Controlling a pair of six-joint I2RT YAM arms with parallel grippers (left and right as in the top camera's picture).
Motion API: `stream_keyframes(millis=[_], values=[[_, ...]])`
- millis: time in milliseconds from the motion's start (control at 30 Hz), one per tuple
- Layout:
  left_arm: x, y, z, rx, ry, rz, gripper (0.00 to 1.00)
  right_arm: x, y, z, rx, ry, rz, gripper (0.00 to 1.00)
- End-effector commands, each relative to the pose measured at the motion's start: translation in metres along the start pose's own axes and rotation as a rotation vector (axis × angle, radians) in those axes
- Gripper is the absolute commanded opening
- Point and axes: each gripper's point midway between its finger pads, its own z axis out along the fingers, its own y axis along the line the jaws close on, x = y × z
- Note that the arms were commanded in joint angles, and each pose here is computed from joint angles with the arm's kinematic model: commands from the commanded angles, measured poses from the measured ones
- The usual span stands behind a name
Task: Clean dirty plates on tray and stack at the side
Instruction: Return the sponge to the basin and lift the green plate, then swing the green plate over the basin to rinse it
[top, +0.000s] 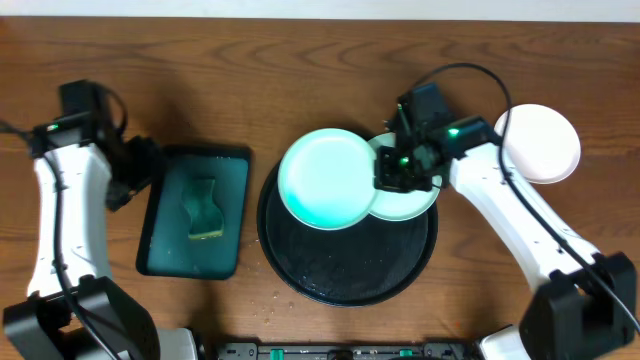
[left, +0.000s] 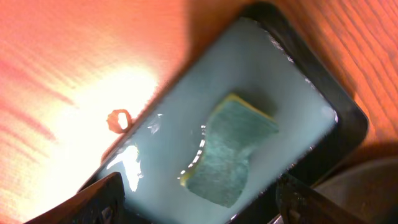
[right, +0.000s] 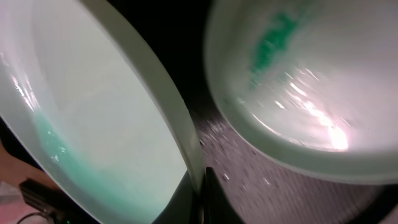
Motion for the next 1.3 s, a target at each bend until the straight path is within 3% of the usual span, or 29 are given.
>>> stream_keyframes(millis=[0,233,567,800,1267], values=[[-0.012,0.029,-0.008,0.050,0.008,-0.167,0.79,-0.016,0.040,0.006,-0.079,-0.023,-0.064,0.01],[-0.010,0.061,-0.012,0.088,0.052,-0.300,0.79,-0.045,0.103,0.008,-0.122,-0.053,-0.171,0.02],[-0.007,0.062,-0.012,0.090,0.068,-0.306,0.79,-0.080,0.180,0.018,-0.102,-0.136,-0.322,0.02],[-0.007,0.062,-0.012,0.090,0.067,-0.306,0.79,-0.086,0.193,0.027,0.067,-0.251,-0.426,0.02],[-0.007,0.062,-0.012,0.090,0.067,-0.305,0.79,-0.055,0.234,0.013,0.460,-0.549,-0.770,0.02]])
